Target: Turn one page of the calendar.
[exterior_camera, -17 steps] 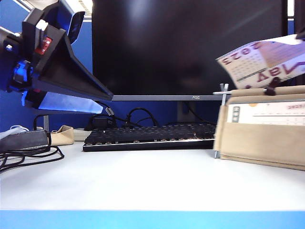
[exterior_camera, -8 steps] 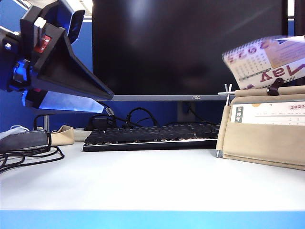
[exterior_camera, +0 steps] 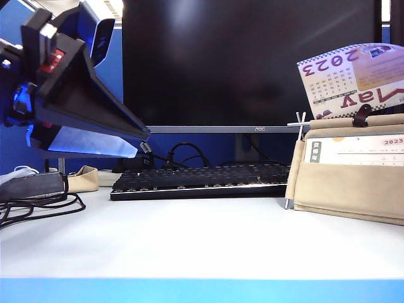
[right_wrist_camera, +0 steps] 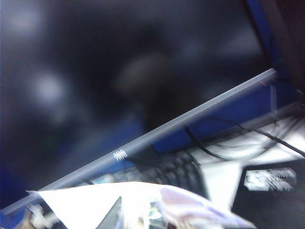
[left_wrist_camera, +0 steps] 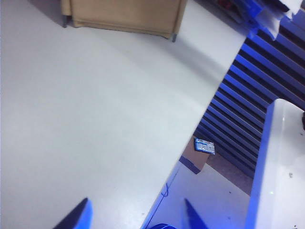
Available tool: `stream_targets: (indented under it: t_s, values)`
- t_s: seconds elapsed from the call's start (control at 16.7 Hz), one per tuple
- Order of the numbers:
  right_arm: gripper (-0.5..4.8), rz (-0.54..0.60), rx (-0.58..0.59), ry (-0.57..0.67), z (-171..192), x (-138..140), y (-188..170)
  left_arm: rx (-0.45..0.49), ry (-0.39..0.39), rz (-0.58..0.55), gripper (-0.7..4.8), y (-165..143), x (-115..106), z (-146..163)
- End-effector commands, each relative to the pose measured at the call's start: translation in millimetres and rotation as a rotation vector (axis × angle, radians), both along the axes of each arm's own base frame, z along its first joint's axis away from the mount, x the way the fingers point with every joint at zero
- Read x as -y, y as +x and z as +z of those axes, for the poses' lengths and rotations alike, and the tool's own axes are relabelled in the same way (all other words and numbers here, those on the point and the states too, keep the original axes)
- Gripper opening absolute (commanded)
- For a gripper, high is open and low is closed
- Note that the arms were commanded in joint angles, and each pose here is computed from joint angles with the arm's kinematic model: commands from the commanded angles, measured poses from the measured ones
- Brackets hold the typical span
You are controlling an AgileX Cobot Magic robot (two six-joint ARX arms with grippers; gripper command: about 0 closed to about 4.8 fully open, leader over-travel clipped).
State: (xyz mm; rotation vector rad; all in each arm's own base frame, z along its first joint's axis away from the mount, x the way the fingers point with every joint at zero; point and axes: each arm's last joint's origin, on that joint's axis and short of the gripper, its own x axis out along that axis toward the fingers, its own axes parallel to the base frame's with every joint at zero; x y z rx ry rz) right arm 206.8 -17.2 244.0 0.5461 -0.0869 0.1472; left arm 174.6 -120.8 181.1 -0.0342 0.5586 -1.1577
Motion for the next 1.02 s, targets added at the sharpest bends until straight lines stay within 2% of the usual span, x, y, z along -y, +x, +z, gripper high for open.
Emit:
stream_targets:
  t_s: [0.06, 0.18, 0.3, 0.36, 0.6, 0.84, 0.9, 1.02]
  values:
    - [0.64, -0.029, 0.053, 0.014, 5.8, 1.3, 2.2, -0.012, -0.007, -0.019, 2.47, -0.9, 0.2, 0.3]
    - [0.64, -0.044, 0.045, 0.015, 4.6, 2.3, 2.9, -0.028, -0.004, -0.030, 2.47, -1.9, 0.0, -0.8]
    - [1.63, -0.110, 0.038, 0.021, 3.3, 9.0, 3.2, -0.048, -0.006, -0.047, 2.47, -3.0, -0.1, -1.8]
    - [1.81, -0.124, 0.034, 0.021, 2.9, 11.8, 2.9, -0.054, -0.010, -0.057, 2.47, -3.4, -0.1, -1.9]
    - [1.81, -0.162, -0.012, 0.012, -1.7, 23.0, 1.6, -0.076, -0.012, -0.067, 2.47, -4.4, -0.3, -2.7]
    - [1.80, 0.015, 0.008, -0.022, 1.4, 17.7, -0.1, -0.088, -0.015, -0.061, 2.47, -4.3, -0.2, -2.6]
    - [1.80, 0.117, 0.034, -0.056, 5.9, 11.9, -3.8, -0.088, -0.015, -0.061, 2.47, -4.3, -0.2, -2.6]
    - [1.79, 0.203, 0.077, -0.207, 21.2, -3.3, -10.6, -0.083, -0.015, -0.062, 2.47, -4.3, -0.2, -2.5]
